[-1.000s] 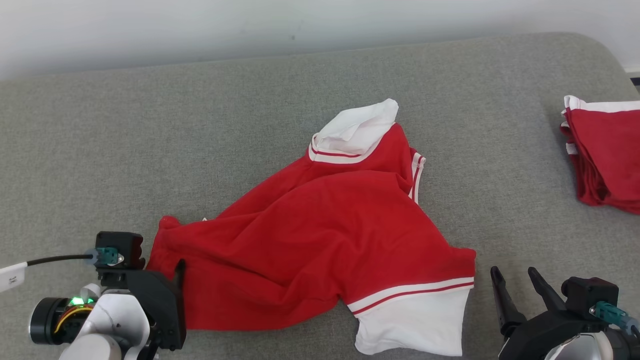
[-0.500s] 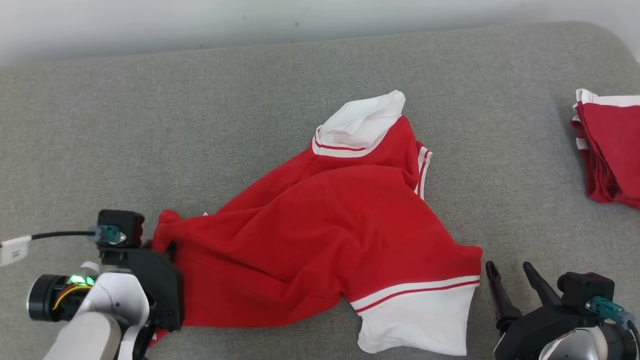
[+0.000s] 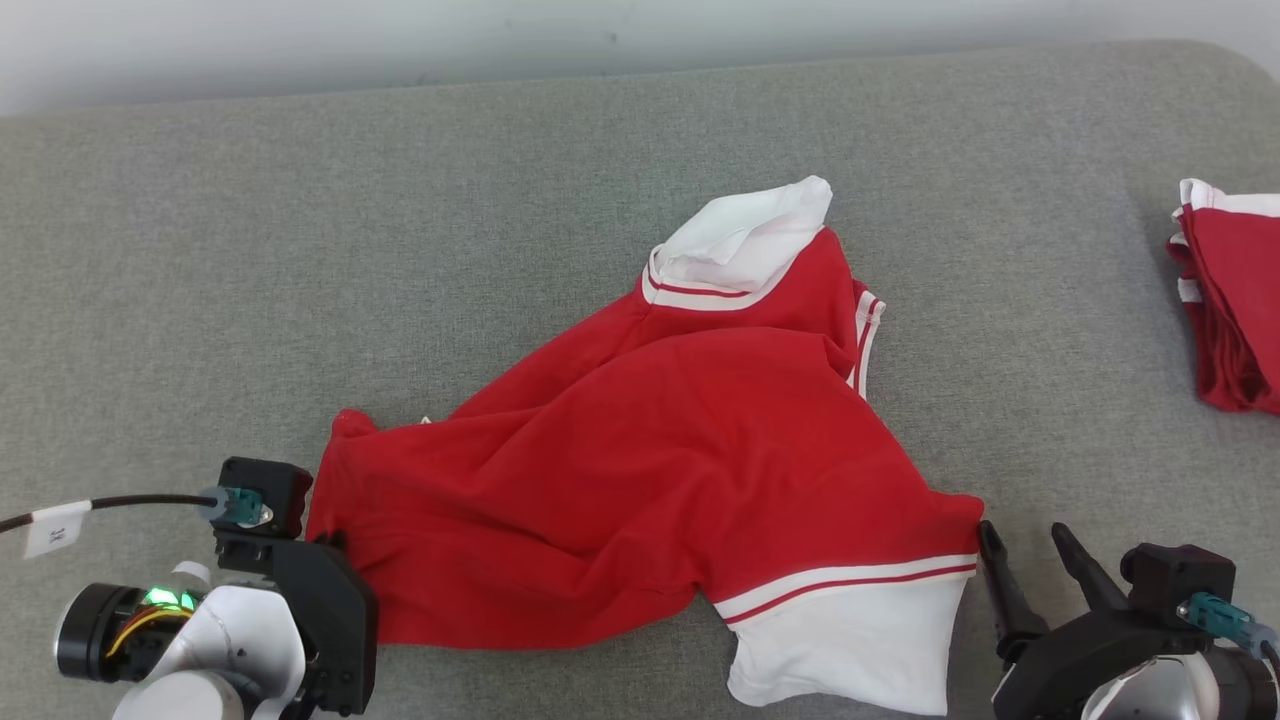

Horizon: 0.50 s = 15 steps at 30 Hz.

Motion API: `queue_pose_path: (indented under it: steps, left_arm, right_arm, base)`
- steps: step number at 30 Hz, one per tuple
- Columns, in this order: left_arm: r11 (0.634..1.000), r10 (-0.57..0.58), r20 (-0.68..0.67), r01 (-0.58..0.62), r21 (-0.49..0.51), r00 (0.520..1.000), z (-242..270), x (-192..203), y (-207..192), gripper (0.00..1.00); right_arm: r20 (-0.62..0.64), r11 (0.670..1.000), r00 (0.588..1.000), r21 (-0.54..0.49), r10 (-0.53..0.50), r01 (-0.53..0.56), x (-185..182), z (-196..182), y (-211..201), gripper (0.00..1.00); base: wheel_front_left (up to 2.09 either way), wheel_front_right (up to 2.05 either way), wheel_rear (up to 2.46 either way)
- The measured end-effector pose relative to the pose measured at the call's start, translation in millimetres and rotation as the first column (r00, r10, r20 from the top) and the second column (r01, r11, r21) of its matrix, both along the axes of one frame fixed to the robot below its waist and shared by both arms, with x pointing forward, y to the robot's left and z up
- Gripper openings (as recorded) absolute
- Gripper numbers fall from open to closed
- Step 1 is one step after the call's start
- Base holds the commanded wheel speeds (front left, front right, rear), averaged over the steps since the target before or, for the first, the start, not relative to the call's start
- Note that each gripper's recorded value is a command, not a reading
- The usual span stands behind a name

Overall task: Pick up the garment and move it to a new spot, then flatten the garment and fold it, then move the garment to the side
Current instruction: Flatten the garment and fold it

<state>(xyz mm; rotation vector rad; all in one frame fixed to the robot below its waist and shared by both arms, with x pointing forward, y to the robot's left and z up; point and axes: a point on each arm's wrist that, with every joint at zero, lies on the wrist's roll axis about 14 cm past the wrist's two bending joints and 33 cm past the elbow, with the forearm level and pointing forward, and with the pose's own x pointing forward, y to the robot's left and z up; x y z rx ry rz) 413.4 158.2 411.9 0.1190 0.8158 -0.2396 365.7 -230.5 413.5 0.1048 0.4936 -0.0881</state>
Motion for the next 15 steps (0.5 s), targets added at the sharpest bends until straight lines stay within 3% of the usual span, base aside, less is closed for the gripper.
queue_pose_path:
  steps: [6,11,15]
  left_arm:
    - [0.999,0.032,0.066,-0.031,-0.018,0.997,9,1,3,0.0]
    - [0.996,0.074,0.094,-0.069,-0.055,0.993,7,-13,4,0.0]
    - [0.99,0.118,0.106,-0.108,-0.09,0.987,6,-20,5,0.0]
  right_arm:
    - [-0.019,0.998,0.998,0.046,0.053,-0.053,2,-3,21,1.0]
    - [-0.214,0.99,0.968,0.08,0.131,-0.116,-32,-25,43,1.0]
    - [-0.255,0.988,0.955,0.083,0.149,-0.132,-41,-23,47,1.0]
  base:
    - [0.0,0.0,0.0]
    - [0.0,0.0,0.0]
    - [0.0,0.0,0.0]
